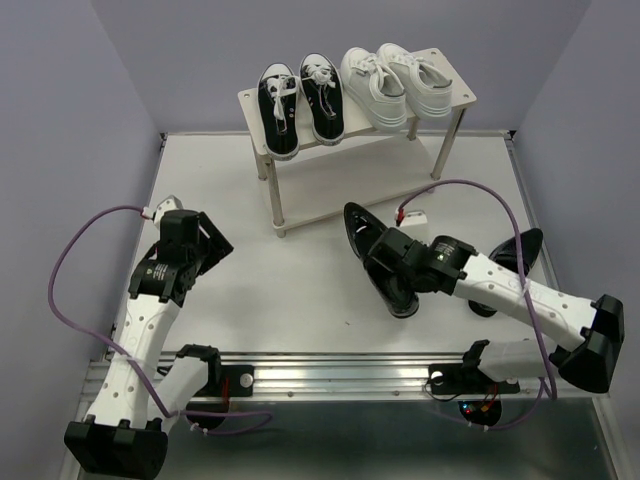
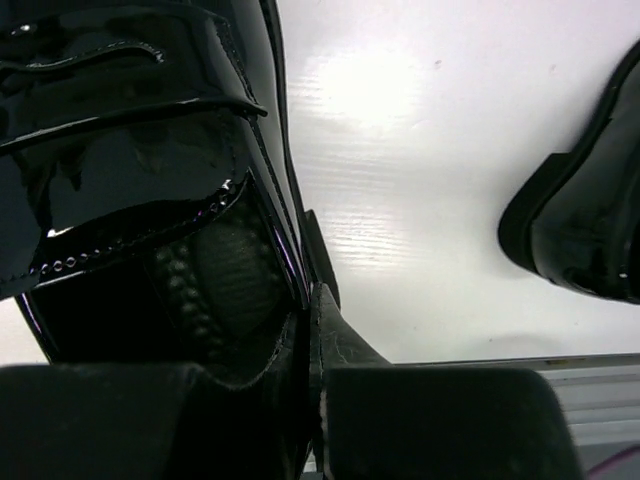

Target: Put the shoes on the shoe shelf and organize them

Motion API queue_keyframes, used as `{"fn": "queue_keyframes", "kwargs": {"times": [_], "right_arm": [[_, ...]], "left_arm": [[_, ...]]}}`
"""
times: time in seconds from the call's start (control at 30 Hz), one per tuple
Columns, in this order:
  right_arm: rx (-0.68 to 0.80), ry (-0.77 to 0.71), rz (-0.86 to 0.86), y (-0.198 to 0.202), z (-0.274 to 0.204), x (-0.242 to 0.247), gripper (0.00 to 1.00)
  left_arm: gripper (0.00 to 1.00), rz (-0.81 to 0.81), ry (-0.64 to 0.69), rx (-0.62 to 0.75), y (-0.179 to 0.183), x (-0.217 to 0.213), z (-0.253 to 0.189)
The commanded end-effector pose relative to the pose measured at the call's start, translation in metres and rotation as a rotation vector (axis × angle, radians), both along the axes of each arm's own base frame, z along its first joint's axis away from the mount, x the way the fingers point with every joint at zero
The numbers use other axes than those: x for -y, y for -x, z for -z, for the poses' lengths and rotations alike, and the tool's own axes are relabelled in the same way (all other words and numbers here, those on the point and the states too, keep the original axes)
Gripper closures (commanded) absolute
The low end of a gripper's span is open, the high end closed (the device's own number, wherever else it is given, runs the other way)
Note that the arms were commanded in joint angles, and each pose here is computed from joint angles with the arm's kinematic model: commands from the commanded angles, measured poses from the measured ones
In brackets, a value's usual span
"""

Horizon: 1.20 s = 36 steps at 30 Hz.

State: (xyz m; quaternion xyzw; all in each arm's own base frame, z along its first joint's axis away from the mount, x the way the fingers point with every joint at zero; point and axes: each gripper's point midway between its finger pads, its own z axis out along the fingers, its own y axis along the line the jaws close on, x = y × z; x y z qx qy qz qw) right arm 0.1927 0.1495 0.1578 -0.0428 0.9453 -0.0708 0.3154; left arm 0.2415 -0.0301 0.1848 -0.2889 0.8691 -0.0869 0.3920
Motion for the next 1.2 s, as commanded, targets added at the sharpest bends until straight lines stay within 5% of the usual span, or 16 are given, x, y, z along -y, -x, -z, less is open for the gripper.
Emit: {"fn": "queue_keyframes", "kwargs": {"times": [0.0,0.57,1.17], "right_arm": [[0.194,-0.032,0.080,-0.040,-0.054,0.018,0.99],[0.453,-0.056,0.062,-0.206,-0.075,0.032,0.99],[0.526,-0.158,0.032,-0.272,-0.064,0.002,0.99]], "left_arm": [[0.24,0.021,-0.004,0.059,-0.010,0.003,-0.019],[0.24,-0.008,-0.051,0.068,-0.005,-0.008,-0.032],[0.24,-0.032,-0.022,0.074,-0.001,-0.008,-0.034]]}}
